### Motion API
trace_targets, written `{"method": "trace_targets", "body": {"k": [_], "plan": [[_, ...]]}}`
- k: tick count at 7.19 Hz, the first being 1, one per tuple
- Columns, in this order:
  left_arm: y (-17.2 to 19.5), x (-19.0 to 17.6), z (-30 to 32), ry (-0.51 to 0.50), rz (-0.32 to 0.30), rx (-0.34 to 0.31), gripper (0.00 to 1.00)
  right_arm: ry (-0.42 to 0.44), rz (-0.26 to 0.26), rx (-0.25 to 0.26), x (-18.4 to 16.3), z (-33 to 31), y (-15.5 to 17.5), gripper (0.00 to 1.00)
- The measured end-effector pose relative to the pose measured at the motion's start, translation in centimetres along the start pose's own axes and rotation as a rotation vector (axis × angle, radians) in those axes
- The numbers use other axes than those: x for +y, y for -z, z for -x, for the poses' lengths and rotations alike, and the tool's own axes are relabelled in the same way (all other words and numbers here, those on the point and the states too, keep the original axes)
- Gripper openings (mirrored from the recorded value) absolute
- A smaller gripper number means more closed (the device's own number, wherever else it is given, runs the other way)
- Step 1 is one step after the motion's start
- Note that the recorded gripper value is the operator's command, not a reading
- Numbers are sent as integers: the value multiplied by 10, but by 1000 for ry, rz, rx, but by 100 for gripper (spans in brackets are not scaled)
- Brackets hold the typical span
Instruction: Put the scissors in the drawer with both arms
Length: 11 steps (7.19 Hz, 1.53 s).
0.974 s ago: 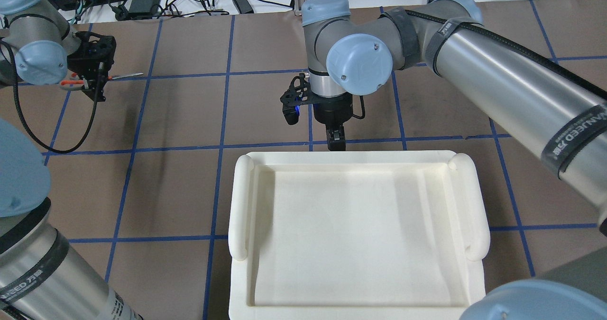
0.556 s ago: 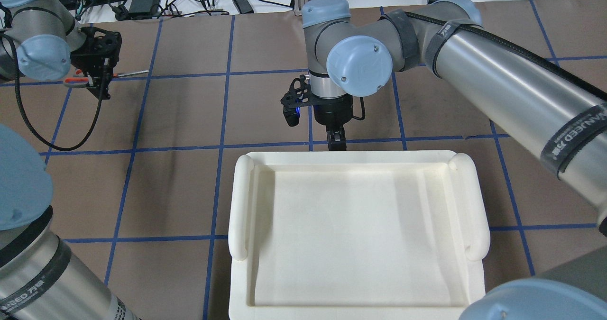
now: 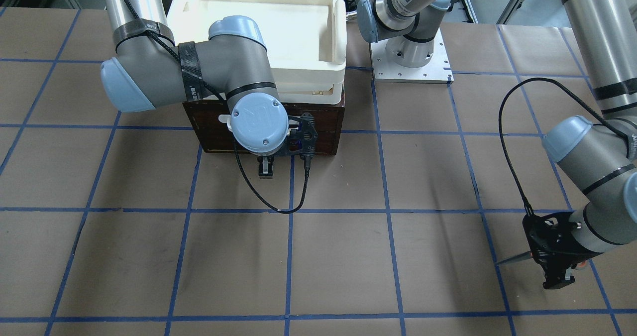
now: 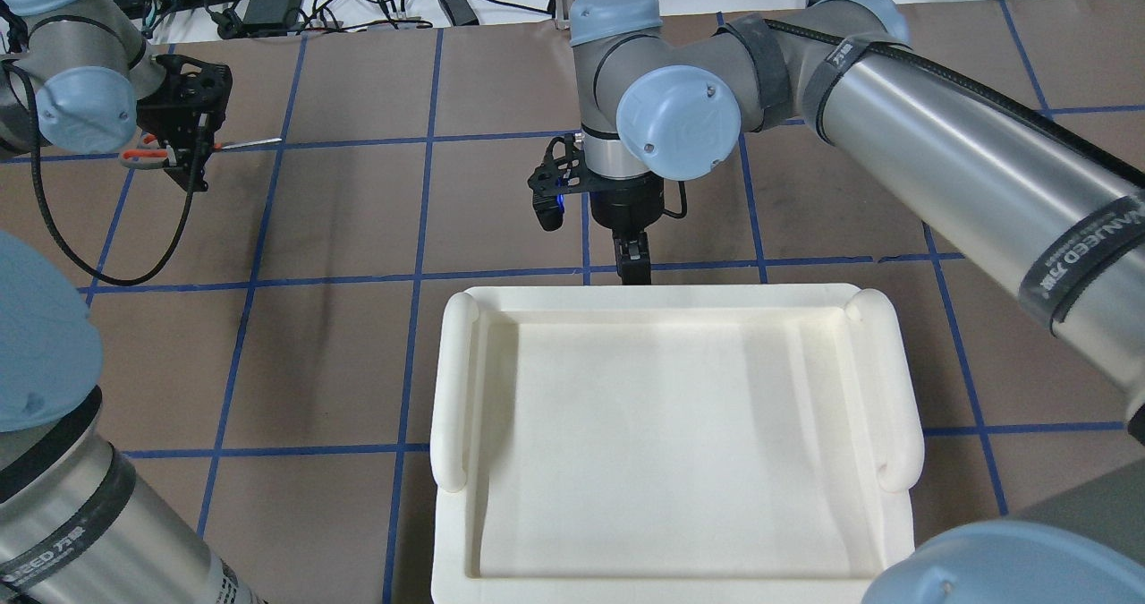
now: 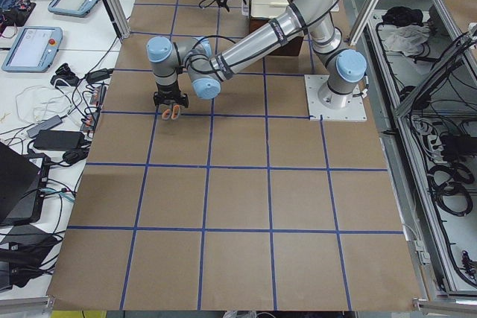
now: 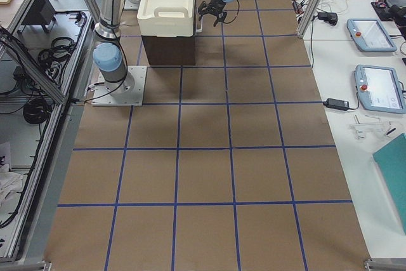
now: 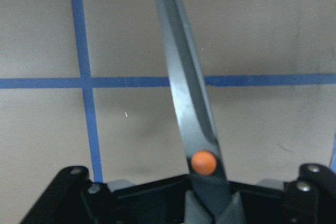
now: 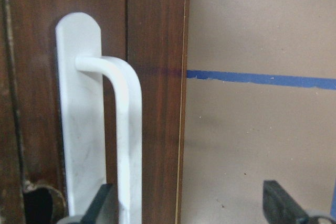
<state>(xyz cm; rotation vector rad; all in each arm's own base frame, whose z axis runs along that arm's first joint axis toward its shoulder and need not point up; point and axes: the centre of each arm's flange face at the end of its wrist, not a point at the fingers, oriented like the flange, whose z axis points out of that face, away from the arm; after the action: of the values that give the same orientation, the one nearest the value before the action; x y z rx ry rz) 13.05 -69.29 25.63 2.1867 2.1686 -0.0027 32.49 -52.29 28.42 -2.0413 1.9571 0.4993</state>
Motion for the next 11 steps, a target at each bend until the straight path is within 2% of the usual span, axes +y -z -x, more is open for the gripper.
{"method": "trace_targets", "body": {"k": [6, 11], "plan": [[-4, 1, 0, 1, -1, 4, 0, 3, -2, 3, 1, -2, -2, 100], [-8, 1, 1, 0, -7, 9, 0, 9, -17, 60, -1, -7, 4, 100]]}}
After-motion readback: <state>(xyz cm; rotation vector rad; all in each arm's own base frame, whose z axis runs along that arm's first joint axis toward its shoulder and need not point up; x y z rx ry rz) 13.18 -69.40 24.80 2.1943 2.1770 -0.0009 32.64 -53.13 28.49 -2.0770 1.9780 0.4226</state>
